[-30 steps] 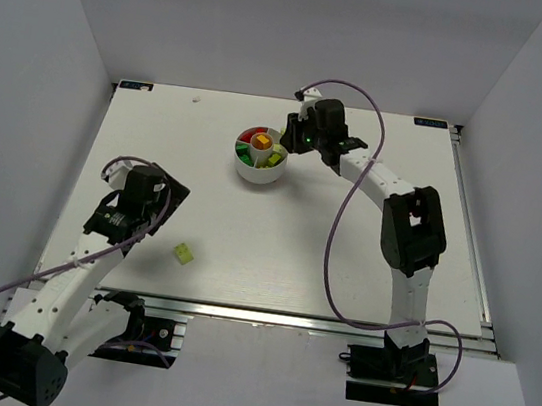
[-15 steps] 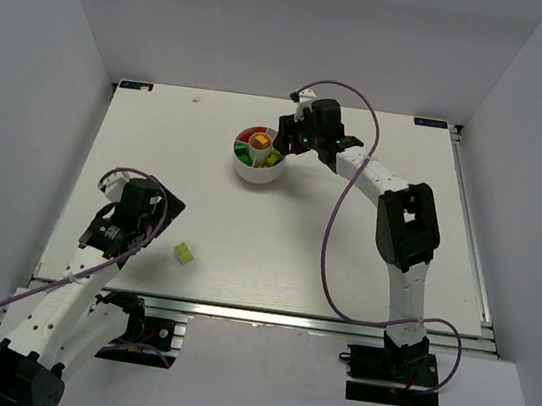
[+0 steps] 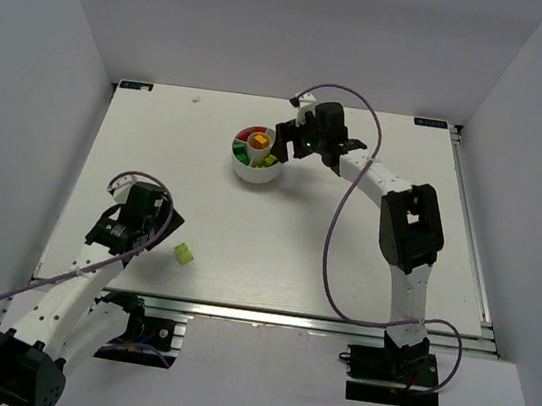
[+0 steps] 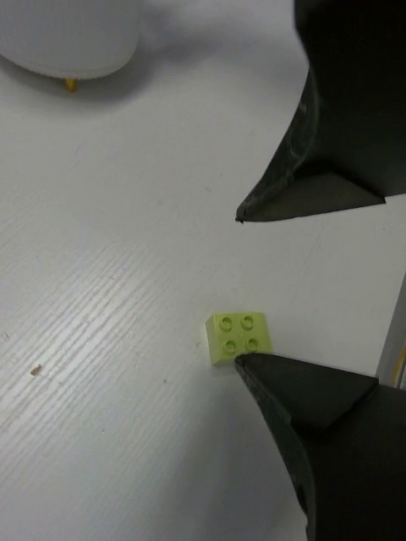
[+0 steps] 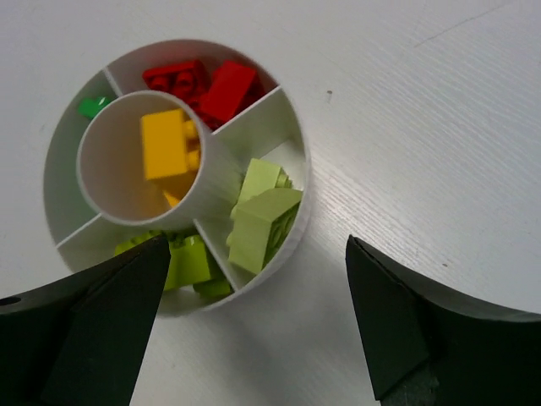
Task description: Sort the legos into containers by color
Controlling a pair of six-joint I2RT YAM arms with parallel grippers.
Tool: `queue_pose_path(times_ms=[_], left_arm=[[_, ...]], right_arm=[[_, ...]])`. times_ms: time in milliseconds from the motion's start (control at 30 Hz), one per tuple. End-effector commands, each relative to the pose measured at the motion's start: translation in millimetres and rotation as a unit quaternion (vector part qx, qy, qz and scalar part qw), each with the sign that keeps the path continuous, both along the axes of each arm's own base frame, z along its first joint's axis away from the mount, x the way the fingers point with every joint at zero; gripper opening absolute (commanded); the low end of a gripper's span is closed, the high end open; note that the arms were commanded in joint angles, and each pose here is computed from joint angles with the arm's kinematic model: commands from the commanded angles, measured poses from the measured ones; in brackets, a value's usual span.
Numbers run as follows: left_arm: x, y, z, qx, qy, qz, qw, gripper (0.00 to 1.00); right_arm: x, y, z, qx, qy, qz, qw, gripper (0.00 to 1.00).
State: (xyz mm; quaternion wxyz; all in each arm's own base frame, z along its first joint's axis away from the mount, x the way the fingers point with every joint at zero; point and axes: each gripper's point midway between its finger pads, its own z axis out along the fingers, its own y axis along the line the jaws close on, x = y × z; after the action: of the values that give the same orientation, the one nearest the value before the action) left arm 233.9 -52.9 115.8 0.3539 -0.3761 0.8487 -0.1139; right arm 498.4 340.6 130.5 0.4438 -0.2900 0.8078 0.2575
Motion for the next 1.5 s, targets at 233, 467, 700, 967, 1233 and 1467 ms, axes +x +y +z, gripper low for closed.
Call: queue_pose_path(times_ms=[233, 467, 700, 967, 1233, 1467], left_arm=[[-21, 4, -49, 0.042, 0.115, -0.031, 0.992, 0.73], [-16, 0, -63, 0.053, 0.145, -0.044, 0.987, 0.82], [-15, -14, -76, 0.054, 0.163, -0.075, 0.982, 0.82], [-9, -17, -87, 0.062, 0.172, -0.075, 0.98, 0.74], [1, -23, -97, 0.06, 0.18, -0.084, 0.978, 0.47], [30, -44, -58, 0.005, 0.107, -0.075, 0.991, 0.17]], right_arm=[[-90, -11, 100, 0.087, -0.113, 0.3, 0.943, 0.73], [-149, -17, 86, 0.116, -0.062, 0.361, 0.923, 0.32], [-171, -24, 68, 0.11, -0.037, 0.362, 0.925, 0.42], [-176, -24, 66, 0.114, -0.023, 0.361, 0.925, 0.44], [-190, -17, 67, 0.115, -0.009, 0.372, 0.921, 0.47], [-214, 2, 74, 0.134, 0.046, 0.372, 0.917, 0.53]])
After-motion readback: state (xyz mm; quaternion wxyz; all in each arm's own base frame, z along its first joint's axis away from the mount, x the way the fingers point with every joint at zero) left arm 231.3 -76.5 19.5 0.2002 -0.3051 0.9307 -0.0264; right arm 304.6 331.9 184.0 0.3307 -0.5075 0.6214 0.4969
